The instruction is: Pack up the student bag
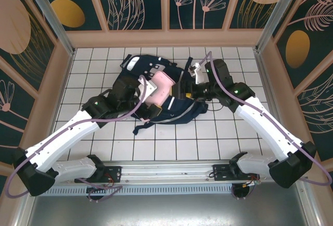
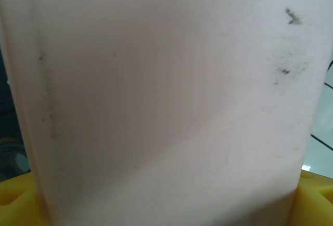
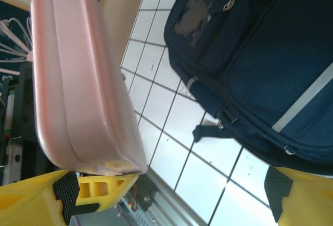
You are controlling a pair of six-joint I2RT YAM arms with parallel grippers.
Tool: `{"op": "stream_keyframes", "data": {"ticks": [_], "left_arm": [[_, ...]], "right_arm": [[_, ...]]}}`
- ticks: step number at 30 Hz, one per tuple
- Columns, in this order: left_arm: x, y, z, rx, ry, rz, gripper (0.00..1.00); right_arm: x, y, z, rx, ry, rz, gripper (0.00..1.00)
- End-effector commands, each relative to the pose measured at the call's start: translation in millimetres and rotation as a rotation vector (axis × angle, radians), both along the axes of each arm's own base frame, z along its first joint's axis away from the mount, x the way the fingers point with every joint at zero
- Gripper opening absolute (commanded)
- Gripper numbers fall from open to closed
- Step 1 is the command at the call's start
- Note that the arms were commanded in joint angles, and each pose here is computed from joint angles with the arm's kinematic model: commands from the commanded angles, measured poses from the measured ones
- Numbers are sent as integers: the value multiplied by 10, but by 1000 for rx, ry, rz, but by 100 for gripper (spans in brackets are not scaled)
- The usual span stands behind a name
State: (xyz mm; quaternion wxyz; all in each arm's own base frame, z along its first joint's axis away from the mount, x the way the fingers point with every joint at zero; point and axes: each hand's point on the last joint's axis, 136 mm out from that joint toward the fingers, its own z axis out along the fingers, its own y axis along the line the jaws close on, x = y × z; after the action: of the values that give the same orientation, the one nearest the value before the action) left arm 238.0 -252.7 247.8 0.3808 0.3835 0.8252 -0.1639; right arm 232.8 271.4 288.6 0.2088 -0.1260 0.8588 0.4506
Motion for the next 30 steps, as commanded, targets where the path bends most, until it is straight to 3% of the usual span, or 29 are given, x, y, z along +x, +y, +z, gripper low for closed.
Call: {"op": "stream_keyframes", "data": {"ticks": [1,8,17,30], "left_arm": [[-4,-100,107,20,-58,-50,65],[-98,-189,47,24,-46,-93,65],[-181,-230,57,37,-62,-124,65],[-188,-209,45,46,-64,-114,68]], "right_arm": [[-187,75,171,88,-27,109,93],[-212,60,147,98,-14,113,91],[-133,171,87,134,44,121,81],[-117,231,118,197,79,98,33]]}}
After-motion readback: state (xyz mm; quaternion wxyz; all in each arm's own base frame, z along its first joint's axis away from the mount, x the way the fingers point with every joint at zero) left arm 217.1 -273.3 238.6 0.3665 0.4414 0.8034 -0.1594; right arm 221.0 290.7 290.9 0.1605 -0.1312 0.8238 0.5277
